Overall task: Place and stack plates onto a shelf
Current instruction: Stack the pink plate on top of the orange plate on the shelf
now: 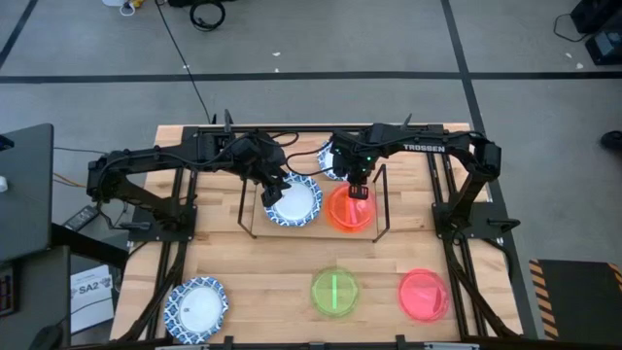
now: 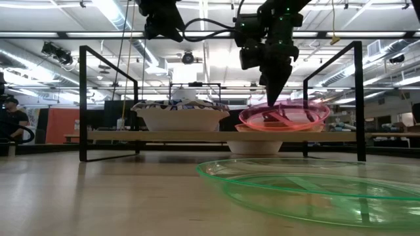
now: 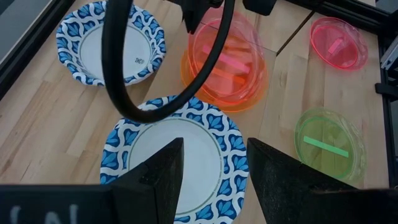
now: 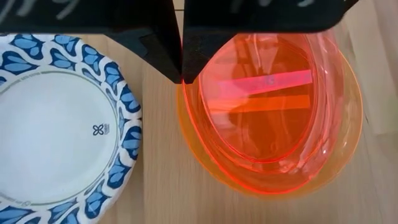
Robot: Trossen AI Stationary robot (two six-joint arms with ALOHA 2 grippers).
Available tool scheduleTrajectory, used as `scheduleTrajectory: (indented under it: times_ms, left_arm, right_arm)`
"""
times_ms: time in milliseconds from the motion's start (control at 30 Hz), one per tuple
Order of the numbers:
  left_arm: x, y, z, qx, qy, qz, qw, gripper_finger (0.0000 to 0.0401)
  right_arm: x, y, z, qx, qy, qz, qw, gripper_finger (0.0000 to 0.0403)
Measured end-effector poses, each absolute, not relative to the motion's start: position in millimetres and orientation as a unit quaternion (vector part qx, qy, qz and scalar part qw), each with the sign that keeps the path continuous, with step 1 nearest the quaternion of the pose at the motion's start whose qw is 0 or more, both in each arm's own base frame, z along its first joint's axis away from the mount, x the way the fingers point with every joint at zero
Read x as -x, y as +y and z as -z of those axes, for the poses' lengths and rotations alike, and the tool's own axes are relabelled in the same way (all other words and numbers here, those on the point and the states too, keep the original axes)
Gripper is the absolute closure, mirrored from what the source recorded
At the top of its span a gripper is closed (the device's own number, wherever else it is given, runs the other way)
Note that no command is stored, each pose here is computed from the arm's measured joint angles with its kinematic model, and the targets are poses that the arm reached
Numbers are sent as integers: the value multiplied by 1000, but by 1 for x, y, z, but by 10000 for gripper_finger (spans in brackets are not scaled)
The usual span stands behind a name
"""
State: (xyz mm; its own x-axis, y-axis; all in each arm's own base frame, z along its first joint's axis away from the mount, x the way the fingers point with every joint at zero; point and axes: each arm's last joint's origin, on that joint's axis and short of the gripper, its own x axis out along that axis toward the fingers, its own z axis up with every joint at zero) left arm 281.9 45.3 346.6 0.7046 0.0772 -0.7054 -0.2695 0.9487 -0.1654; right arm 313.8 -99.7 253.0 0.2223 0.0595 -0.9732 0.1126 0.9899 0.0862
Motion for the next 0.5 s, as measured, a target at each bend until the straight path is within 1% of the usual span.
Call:
scheduleTrajectory:
  times_ms: [167, 500]
  left_arm:
    - [-282, 45, -347, 129, 372, -95, 914, 218]
    - [-282, 45, -347, 129, 373, -95, 914, 218]
  right_arm:
    - [-315, -100, -253, -68, 619, 18, 783, 383]
    - [-318, -101, -254, -64, 607, 20, 792, 382]
